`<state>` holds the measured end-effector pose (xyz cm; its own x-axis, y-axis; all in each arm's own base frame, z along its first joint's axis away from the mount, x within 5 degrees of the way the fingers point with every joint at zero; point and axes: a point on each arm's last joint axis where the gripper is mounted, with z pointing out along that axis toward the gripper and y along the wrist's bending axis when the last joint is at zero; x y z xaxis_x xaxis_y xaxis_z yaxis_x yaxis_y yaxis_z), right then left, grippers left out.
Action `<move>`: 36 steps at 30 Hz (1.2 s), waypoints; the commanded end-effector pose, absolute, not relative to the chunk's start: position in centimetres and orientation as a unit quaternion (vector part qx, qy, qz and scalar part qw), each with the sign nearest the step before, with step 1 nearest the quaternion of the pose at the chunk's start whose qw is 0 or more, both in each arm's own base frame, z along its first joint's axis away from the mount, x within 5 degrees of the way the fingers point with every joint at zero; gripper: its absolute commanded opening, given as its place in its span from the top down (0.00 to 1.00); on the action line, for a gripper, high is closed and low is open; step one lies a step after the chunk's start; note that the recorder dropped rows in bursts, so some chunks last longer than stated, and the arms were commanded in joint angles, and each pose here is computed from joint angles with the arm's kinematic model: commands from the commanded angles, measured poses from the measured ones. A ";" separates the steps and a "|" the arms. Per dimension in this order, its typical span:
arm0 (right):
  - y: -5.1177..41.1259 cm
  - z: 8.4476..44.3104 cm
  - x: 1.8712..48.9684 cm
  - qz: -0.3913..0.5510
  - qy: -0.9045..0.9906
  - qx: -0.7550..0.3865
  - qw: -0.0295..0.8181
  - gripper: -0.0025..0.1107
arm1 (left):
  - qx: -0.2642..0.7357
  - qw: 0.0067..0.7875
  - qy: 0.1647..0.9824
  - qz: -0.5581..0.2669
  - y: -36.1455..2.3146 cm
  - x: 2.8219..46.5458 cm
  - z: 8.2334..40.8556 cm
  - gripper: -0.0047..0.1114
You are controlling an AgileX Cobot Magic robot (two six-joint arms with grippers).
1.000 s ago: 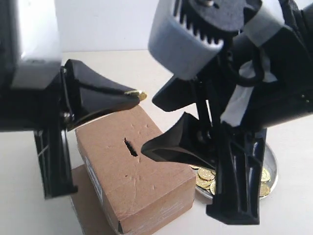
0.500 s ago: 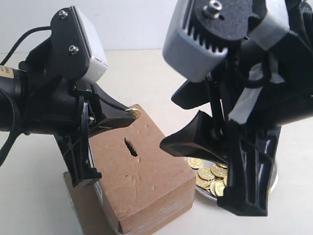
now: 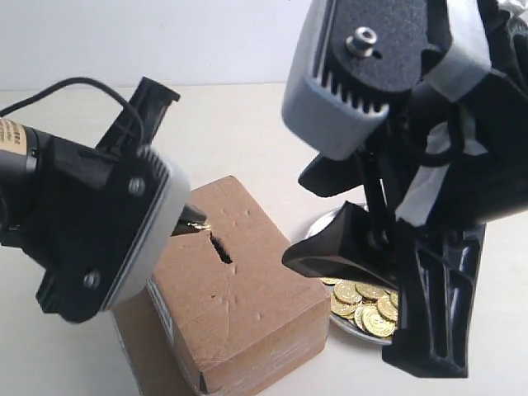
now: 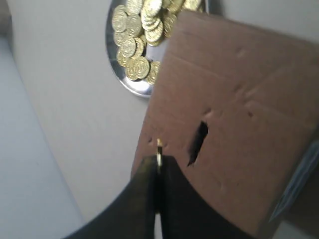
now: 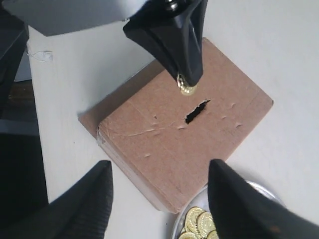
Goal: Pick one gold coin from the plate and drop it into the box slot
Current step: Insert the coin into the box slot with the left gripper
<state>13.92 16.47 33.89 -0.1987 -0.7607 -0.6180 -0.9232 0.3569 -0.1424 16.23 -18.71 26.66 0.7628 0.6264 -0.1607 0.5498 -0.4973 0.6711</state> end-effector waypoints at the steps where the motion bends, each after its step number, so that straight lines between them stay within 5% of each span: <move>1: 16.3 33.8 13.9 0.123 0.763 -0.556 0.307 0.50 | 0.907 0.336 0.205 0.147 -18.9 17.5 25.8 0.96; 5: 16.3 33.8 13.9 0.122 0.763 -0.556 0.307 0.50 | 0.937 0.264 0.140 0.179 -19.7 19.3 24.5 0.96; 16: 16.3 33.7 13.8 0.123 0.764 -0.557 0.301 0.50 | 0.965 0.201 0.130 0.106 -23.5 20.4 22.7 0.96; 36: 16.3 33.7 13.8 0.126 0.765 -0.556 0.301 0.50 | 0.950 0.211 0.221 0.068 -24.7 21.0 22.7 0.96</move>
<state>13.87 16.31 33.76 -0.1983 -0.7760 -0.5987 -0.9251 0.3500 -0.1472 21.05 -24.23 22.75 0.9008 0.4287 0.0698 0.3593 -0.8258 0.4347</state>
